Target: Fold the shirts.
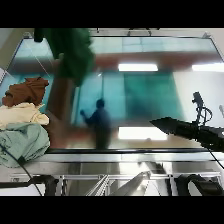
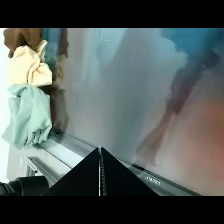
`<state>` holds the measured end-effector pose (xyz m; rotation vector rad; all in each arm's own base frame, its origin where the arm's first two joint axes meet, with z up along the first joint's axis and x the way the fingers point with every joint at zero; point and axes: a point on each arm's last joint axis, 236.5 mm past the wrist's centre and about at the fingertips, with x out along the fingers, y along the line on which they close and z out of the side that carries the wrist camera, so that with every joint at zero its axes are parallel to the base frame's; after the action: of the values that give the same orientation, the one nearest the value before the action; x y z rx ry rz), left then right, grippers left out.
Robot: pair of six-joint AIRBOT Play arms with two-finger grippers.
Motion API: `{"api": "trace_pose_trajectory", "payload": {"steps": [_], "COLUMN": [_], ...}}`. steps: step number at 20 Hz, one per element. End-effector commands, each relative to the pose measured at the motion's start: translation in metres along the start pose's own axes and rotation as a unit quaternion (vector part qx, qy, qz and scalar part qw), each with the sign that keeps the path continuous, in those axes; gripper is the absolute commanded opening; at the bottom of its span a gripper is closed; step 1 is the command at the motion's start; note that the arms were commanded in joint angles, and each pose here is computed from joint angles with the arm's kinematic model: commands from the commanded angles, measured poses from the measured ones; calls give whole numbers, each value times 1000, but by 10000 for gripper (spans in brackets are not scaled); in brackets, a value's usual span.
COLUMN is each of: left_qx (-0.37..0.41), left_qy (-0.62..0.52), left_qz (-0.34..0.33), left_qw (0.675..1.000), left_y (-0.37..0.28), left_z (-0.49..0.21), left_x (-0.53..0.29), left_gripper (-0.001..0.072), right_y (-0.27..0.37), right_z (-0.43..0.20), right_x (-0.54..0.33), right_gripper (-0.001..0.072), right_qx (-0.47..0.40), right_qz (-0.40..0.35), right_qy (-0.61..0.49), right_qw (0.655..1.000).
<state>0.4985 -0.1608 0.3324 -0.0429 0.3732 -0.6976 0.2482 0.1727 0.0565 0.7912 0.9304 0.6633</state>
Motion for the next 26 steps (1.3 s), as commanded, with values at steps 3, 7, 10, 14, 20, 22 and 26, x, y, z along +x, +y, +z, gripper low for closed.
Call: {"api": "trace_pose_trajectory", "payload": {"steps": [3,7,10,14,20,22,26], "left_qx": [-47,-129,-195,-288,-337,-329,-329], "left_qy": [90,240,318,391,414,405,445], "left_qz": [-114,-147,-153,-156,-132,-113,-140], "left_qw": [988,951,915,861,835,845,821], "left_y": [-89,-81,-60,-37,-47,-46,-59], "left_z": [-50,-167,-230,-293,-372,-389,-414], "left_x": [0,27,24,-1,12,28,48], "left_gripper": [21,583,706,706,706,706,705], "right_y": [-6,-11,-13,-51,-73,-62,-39], "right_z": [1,-1,-5,-22,-68,-85,-109], "right_x": [-3,-4,-8,-8,35,60,105], "right_gripper": [15,520,521,521,520,520,519], "right_qx": [-44,-50,-32,23,51,40,23], "right_qz": [-24,-38,-38,-85,-44,1,74], "right_qy": [8,16,26,74,189,216,248], "right_qw": [999,998,998,993,980,976,966]}}
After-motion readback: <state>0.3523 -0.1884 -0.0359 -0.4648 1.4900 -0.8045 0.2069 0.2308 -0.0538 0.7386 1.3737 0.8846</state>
